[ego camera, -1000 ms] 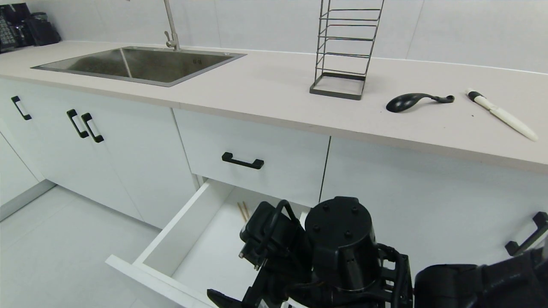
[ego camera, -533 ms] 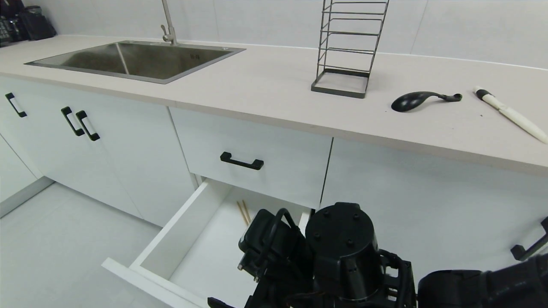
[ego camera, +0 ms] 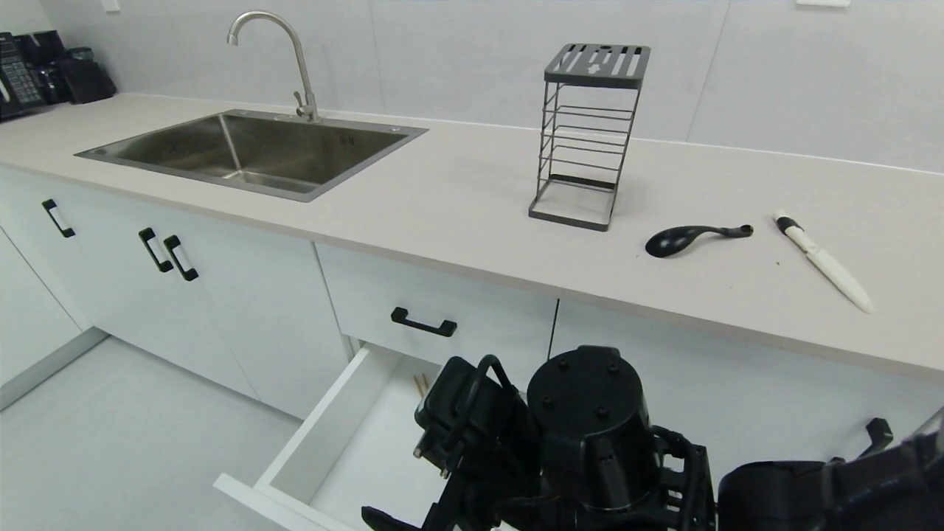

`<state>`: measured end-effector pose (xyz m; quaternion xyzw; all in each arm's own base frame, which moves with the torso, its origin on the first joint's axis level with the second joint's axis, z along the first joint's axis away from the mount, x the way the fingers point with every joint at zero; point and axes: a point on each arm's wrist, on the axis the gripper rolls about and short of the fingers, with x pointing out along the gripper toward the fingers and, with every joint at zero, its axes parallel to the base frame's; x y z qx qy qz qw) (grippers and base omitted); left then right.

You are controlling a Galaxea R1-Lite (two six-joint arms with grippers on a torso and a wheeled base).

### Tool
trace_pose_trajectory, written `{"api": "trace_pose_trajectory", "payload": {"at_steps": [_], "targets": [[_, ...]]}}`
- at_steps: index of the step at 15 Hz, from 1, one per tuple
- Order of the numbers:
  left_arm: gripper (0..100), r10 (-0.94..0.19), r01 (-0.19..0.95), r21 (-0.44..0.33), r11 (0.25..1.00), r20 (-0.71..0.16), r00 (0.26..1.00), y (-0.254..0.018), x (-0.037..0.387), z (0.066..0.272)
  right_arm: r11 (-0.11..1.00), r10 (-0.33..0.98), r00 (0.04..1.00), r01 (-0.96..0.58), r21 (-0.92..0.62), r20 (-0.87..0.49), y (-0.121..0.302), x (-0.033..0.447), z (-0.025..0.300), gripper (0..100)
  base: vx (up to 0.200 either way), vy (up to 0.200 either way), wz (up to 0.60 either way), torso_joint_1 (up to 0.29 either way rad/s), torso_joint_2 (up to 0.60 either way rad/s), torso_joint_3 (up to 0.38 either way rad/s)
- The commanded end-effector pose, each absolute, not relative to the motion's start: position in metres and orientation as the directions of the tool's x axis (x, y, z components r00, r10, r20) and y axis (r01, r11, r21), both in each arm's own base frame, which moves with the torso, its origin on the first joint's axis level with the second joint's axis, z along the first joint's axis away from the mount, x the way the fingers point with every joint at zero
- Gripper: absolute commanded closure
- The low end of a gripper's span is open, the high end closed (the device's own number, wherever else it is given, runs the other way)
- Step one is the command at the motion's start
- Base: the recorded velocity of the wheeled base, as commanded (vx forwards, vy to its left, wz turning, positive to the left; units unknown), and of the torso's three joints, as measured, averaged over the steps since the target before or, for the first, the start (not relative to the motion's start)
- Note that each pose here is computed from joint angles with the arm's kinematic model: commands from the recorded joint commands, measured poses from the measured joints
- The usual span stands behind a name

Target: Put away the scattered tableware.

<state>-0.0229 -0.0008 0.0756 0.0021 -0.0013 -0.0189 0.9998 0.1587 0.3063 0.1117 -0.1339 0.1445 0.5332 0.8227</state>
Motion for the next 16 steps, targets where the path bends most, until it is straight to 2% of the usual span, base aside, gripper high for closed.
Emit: {"api": "trace_pose_trajectory", "payload": {"at_steps": [1, 4, 7, 11, 14, 16], "targets": [[0, -0.038, 0.038, 0.005, 0.999, 0.002, 0.999, -0.001, -0.023, 0.076, 0.396, 0.838, 0.39, -0.916, -0.066, -0.382, 0.308, 0.16, 0.11, 0, 0.0, 0.0, 0.0, 0.193, -0.47, -0.227], [0, -0.038, 0.038, 0.005, 0.999, 0.002, 0.999, -0.001, -0.023, 0.076, 0.394, 0.839, 0.387, -0.917, -0.062, -0.382, 0.308, 0.16, 0.111, 0, 0.0, 0.0, 0.0, 0.11, -0.48, -0.219], [0, -0.038, 0.038, 0.005, 0.999, 0.002, 0.999, -0.001, -0.023, 0.076, 0.396, 0.842, 0.387, -0.917, -0.057, -0.375, 0.309, 0.16, 0.113, 0, 0.0, 0.0, 0.0, 0.378, -0.48, -0.233], [0, -0.038, 0.038, 0.005, 0.999, 0.002, 0.999, -0.001, -0.023, 0.076, 0.413, 0.846, 0.409, -0.908, -0.065, -0.341, 0.312, 0.166, 0.137, 0, 0.0, 0.0, 0.0, 0.299, -0.51, -0.24], [0, -0.038, 0.038, 0.005, 0.999, 0.002, 0.999, -0.001, -0.023, 0.076, 0.496, 0.798, 0.489, -0.865, -0.076, -0.352, 0.249, 0.166, 0.155, 0, 0.0, 0.0, 0.0, 0.287, -0.53, -0.263], [0, -0.038, 0.038, 0.005, 0.999, 0.002, 0.999, -0.001, -0.023, 0.076, 0.575, 0.735, 0.58, -0.808, -0.129, -0.351, 0.193, 0.164, 0.16, 0, 0.0, 0.0, 0.0, 0.288, -0.55, -0.259]]}}
